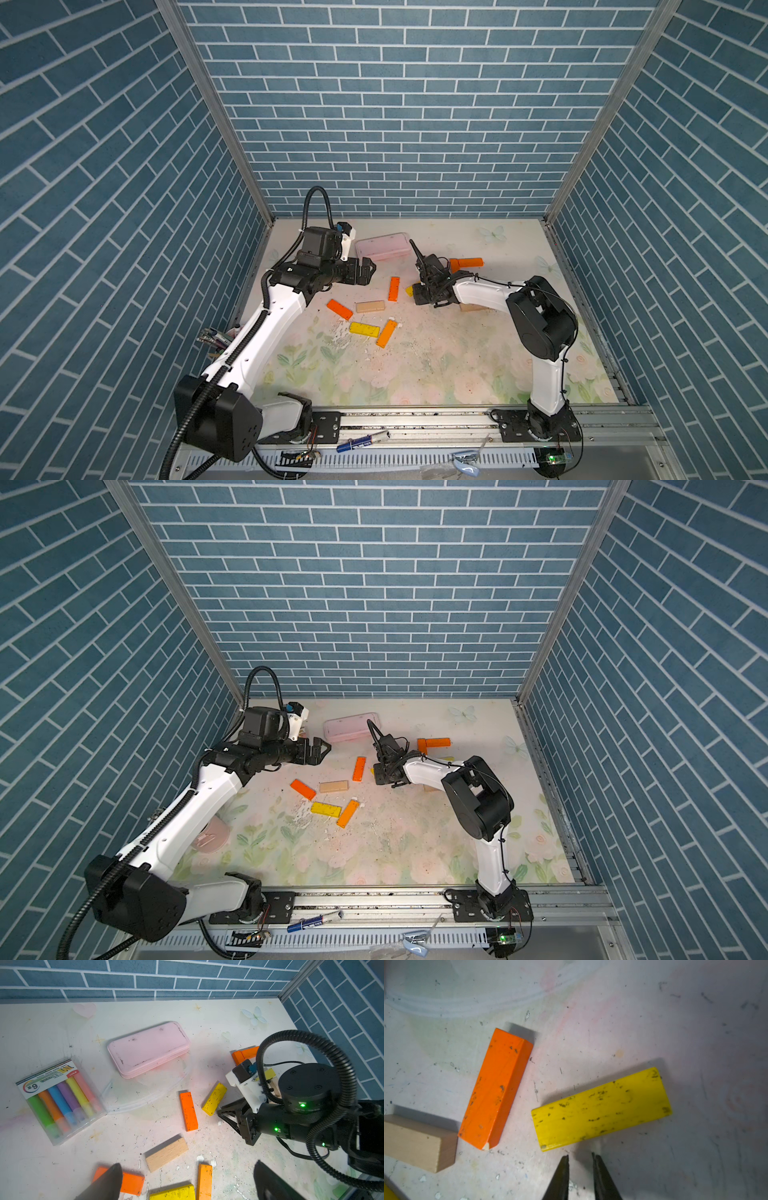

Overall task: Assemble the number 6 with building blocks
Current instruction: Adjust the building block at the center of the board.

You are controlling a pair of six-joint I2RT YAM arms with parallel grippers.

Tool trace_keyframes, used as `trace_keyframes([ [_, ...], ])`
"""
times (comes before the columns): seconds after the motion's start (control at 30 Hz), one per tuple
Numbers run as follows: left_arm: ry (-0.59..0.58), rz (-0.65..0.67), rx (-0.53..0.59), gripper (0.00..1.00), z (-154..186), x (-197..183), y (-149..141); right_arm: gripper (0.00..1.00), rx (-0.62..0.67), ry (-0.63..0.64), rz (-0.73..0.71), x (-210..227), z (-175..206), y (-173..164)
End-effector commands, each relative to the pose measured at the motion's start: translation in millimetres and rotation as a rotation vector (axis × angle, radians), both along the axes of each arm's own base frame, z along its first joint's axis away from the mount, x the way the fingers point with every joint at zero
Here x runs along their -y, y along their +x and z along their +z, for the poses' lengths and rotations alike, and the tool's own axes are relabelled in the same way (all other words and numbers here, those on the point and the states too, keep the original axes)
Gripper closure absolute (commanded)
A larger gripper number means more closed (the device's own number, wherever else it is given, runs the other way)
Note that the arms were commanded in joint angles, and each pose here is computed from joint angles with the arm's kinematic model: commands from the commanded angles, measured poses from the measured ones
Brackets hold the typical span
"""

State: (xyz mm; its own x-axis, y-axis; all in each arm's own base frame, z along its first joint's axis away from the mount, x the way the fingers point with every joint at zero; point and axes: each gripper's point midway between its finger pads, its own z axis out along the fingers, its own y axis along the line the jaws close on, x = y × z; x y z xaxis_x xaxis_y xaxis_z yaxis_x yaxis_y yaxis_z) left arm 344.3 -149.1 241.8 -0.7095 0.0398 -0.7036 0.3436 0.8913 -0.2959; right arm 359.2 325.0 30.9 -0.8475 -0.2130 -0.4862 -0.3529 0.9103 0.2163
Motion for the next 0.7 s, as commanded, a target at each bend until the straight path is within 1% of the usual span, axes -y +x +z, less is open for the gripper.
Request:
trace_keyframes([
  [0.0,-0.029,0.001,-0.021,0.01,-5,1,1,0.79,0.012,0.011,-0.017,-10,1,11],
  [0.27,-0.034,0.001,-0.027,0.01,-7,2,2,0.8,0.047,-0.002,0.004,-24,8,30],
  [0.4,-0.034,0.009,-0.028,0.01,-7,0,3,0.79,0.063,0.015,0.001,-28,19,35],
  [0.67,-0.03,0.036,-0.029,0.02,-10,-5,6,0.79,0.073,0.016,0.0,-21,38,28],
])
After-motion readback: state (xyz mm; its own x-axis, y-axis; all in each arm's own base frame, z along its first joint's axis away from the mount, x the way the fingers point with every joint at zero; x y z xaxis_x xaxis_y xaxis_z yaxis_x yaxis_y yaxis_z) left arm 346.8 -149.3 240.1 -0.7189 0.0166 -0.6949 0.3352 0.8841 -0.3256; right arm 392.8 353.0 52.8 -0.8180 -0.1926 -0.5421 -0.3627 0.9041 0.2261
